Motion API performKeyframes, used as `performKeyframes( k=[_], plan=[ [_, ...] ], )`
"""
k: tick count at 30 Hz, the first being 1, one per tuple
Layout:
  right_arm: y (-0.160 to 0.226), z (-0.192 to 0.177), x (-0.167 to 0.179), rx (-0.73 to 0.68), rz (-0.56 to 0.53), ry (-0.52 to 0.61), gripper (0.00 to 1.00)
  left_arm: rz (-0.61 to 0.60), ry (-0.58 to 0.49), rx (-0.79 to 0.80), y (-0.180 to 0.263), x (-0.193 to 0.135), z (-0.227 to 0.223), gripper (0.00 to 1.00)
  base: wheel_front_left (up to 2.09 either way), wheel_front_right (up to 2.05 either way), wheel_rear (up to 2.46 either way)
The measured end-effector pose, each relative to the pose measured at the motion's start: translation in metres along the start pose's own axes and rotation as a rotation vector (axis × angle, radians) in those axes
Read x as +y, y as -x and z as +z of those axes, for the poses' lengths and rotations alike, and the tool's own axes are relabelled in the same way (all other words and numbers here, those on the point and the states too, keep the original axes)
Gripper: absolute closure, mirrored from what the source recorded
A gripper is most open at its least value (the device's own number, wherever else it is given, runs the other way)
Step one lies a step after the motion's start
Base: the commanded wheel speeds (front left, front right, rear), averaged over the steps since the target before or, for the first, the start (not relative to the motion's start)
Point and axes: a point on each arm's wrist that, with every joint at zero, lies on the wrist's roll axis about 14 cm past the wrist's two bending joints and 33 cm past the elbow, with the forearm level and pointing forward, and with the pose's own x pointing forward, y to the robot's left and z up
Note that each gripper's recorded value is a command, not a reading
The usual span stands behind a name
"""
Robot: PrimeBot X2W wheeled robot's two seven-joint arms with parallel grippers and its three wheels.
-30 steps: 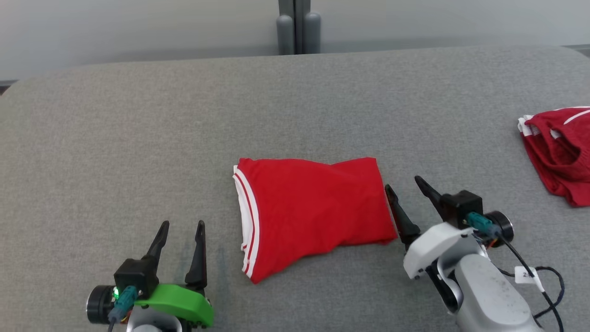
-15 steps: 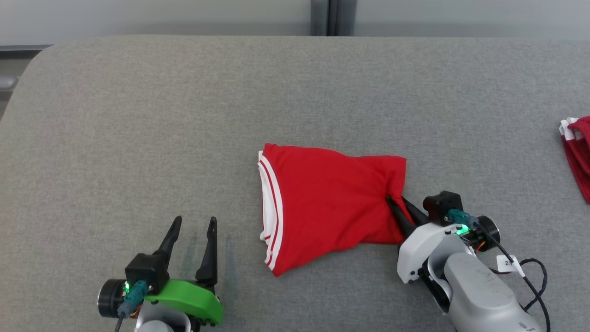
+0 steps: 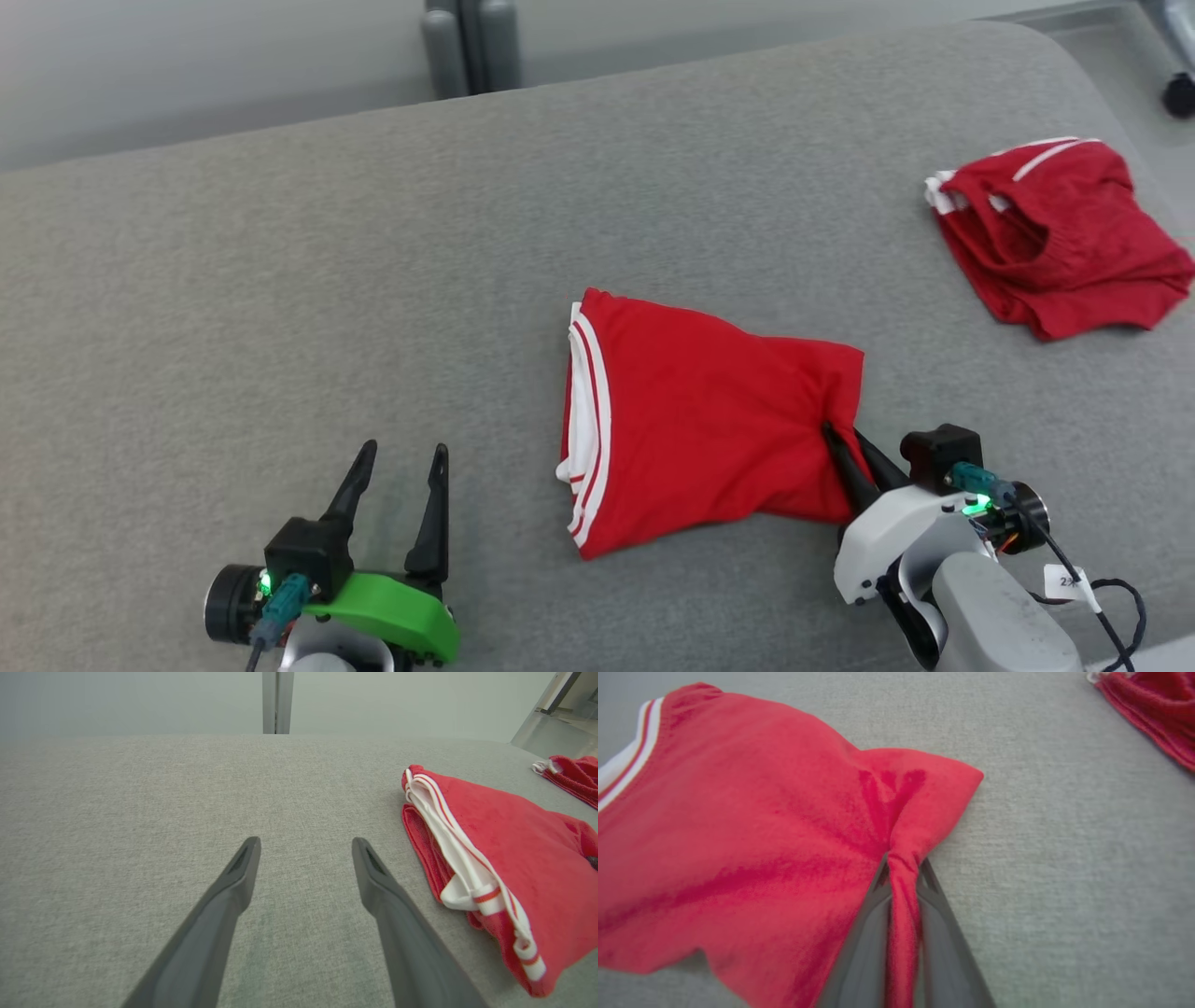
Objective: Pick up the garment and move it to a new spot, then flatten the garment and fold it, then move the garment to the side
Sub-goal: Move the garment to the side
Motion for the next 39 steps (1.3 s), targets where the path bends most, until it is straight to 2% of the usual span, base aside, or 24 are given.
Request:
performKeyframes(
  k=[10, 14, 17, 23, 26, 31, 35, 38, 39],
  plan=[
    [0.054, 0.009, -0.068, -0.052, -0.209, -0.003, 1.0, -0.283, -0.018, 0.023, -0.037, -0.083, -0.007, 0.0, 0.0, 0.0, 0.0],
    [0.067, 0.017, -0.085, -0.073, -0.256, 0.028, 1.0, -0.361, -0.022, 0.033, -0.045, -0.106, -0.012, 0.0, 0.0, 0.0, 0.0],
    [0.061, 0.036, -0.09, -0.109, -0.258, 0.06, 1.0, -0.396, -0.023, 0.044, -0.05, -0.114, -0.017, 0.0, 0.0, 0.0, 0.0],
    [0.019, 0.098, -0.087, -0.194, -0.193, 0.211, 1.0, -0.406, -0.014, 0.062, -0.064, -0.109, -0.027, 0.0, 0.0, 0.0, 0.0],
    [-0.005, 0.129, -0.098, -0.217, -0.204, 0.278, 1.0, -0.392, -0.014, 0.074, -0.07, -0.099, -0.033, 0.0, 0.0, 0.0, 0.0],
    [-0.032, 0.172, -0.139, -0.194, -0.316, 0.396, 1.0, -0.369, -0.015, 0.089, -0.079, -0.081, -0.042, 0.0, 0.0, 0.0, 0.0],
    [-0.026, 0.17, -0.19, -0.083, -0.455, 0.478, 1.0, -0.349, -0.012, 0.097, -0.082, -0.07, -0.047, 0.0, 0.0, 0.0, 0.0],
    [-0.018, 0.173, -0.219, -0.051, -0.552, 0.511, 1.0, -0.318, -0.005, 0.099, -0.082, -0.059, -0.049, 0.0, 0.0, 0.0, 0.0],
    [-0.015, 0.173, -0.225, -0.052, -0.575, 0.512, 0.85, -0.311, -0.004, 0.099, -0.083, -0.057, -0.049, 0.0, 0.0, 0.0, 0.0]
  ],
)
